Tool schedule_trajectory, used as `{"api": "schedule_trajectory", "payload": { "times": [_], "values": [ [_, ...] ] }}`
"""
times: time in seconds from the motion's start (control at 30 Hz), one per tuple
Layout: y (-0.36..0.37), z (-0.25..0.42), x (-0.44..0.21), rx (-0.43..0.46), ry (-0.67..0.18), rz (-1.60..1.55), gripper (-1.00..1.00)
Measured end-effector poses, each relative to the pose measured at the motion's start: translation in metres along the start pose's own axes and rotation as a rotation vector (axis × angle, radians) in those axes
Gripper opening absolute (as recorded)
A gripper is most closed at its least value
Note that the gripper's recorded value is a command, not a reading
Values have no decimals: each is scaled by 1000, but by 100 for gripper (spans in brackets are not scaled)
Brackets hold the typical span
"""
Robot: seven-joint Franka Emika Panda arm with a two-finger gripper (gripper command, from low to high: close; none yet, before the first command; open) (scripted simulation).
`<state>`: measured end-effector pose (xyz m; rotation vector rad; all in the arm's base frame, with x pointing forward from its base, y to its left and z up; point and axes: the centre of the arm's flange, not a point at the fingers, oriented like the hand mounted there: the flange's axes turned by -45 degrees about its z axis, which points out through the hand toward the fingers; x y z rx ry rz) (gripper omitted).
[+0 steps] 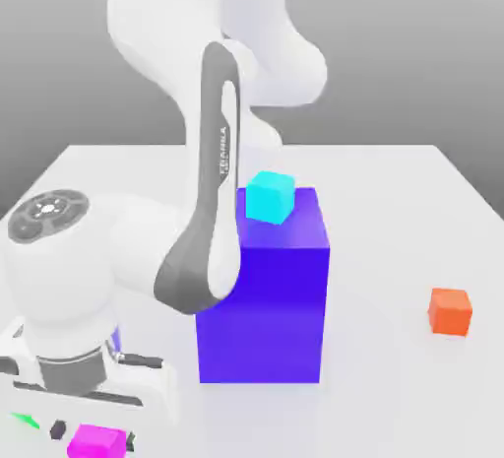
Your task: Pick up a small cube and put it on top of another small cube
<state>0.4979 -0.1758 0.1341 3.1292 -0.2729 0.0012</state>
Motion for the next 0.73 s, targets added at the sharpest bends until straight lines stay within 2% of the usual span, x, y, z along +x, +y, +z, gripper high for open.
{"api": "schedule_trajectory", "payload": {
  "times": [0.17,0.3,0.47,0.6,0.63,0.73],
  "values": [
    [0,1,0,0,-1,0,-100],
    [1,-47,0,0,-1,2,-100],
    [95,-100,-47,-2,0,265,-100],
    [112,-63,-58,1,0,317,-100],
    [113,-52,-59,1,0,319,100],
    [113,-52,-59,1,0,319,100]
  ]
}}
